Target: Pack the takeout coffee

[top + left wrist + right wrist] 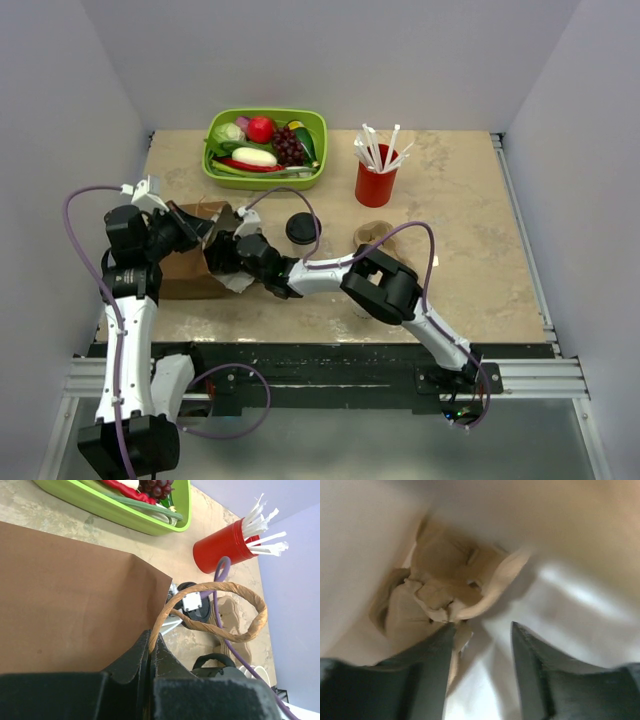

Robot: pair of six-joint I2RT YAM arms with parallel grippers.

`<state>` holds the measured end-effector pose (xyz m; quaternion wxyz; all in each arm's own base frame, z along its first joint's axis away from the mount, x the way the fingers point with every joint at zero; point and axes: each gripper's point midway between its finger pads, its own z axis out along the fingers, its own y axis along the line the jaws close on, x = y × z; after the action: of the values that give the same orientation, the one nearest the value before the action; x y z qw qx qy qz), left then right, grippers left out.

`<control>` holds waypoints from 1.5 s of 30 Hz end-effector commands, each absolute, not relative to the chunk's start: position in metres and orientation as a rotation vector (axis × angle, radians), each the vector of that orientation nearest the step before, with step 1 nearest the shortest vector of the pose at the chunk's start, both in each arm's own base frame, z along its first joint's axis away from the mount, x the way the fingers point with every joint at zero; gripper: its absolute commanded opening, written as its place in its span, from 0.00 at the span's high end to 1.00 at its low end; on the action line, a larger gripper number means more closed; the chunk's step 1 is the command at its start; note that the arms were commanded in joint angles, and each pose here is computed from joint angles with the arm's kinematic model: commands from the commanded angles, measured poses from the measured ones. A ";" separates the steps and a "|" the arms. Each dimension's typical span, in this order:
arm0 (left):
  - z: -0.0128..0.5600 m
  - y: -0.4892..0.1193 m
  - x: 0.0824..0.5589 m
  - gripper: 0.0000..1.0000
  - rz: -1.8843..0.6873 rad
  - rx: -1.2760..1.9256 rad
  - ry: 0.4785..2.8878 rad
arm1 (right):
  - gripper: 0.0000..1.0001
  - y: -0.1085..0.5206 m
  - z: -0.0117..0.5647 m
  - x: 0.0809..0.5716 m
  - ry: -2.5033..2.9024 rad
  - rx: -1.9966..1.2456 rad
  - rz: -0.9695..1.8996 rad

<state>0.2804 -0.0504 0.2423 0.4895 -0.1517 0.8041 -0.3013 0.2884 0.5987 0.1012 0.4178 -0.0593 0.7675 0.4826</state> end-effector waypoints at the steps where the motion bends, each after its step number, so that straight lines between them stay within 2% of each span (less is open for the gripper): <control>1: 0.263 -0.061 0.287 1.00 -0.818 -0.291 1.890 | 0.54 0.614 0.120 0.287 1.886 -0.129 1.290; 6: 0.269 -0.059 0.287 1.00 -0.788 -0.274 1.895 | 0.73 0.606 0.123 0.290 1.876 -0.112 1.258; 7: 0.268 -0.058 0.286 1.00 -0.784 -0.269 1.897 | 0.85 0.605 0.124 0.290 1.872 -0.110 1.257; 9: 0.271 -0.059 0.285 1.00 -0.781 -0.259 1.899 | 0.99 0.603 0.125 0.291 1.864 -0.101 1.259; 13: 0.273 -0.060 0.278 1.00 -0.769 -0.232 1.899 | 1.00 0.600 0.127 0.289 1.818 -0.106 1.311; 16: 0.273 -0.061 0.274 1.00 -0.760 -0.216 1.901 | 1.00 0.591 0.158 0.286 1.640 -0.052 1.462; 20: 0.269 -0.066 0.270 1.00 -0.794 -0.192 1.918 | 1.00 0.586 0.156 0.289 1.630 -0.093 1.395; 21: 0.269 -0.067 0.270 1.00 -0.801 -0.193 1.917 | 0.99 0.587 0.152 0.289 1.646 -0.096 1.387; 24: 0.274 -0.067 0.270 1.00 -0.798 -0.188 1.904 | 0.79 0.593 0.127 0.292 1.780 -0.111 1.303; 25: 0.274 -0.066 0.269 1.00 -0.786 -0.188 1.906 | 0.60 0.593 0.125 0.291 1.792 -0.115 1.299; 26: 0.274 -0.063 0.270 1.00 -0.772 -0.199 1.908 | 0.56 0.592 0.125 0.291 1.805 -0.111 1.294; 32: 0.270 -0.051 0.270 1.00 -0.677 -0.250 1.929 | 0.46 0.574 0.152 0.301 1.774 -0.112 1.167; 35: 0.267 -0.043 0.270 1.00 -0.625 -0.279 1.938 | 0.40 0.567 0.184 0.297 1.731 -0.140 1.172; 40: 0.266 -0.038 0.269 1.00 -0.584 -0.277 1.934 | 0.34 0.556 0.233 0.285 1.661 -0.208 1.196; 45: 0.260 -0.042 0.267 1.00 -0.594 -0.224 1.943 | 0.30 0.532 0.244 0.282 1.642 -0.290 1.090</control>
<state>0.2695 -0.0415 0.2545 0.5122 -0.1177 0.8123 -0.2531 0.2801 0.5519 0.2251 0.5060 -0.0938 0.7020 0.4923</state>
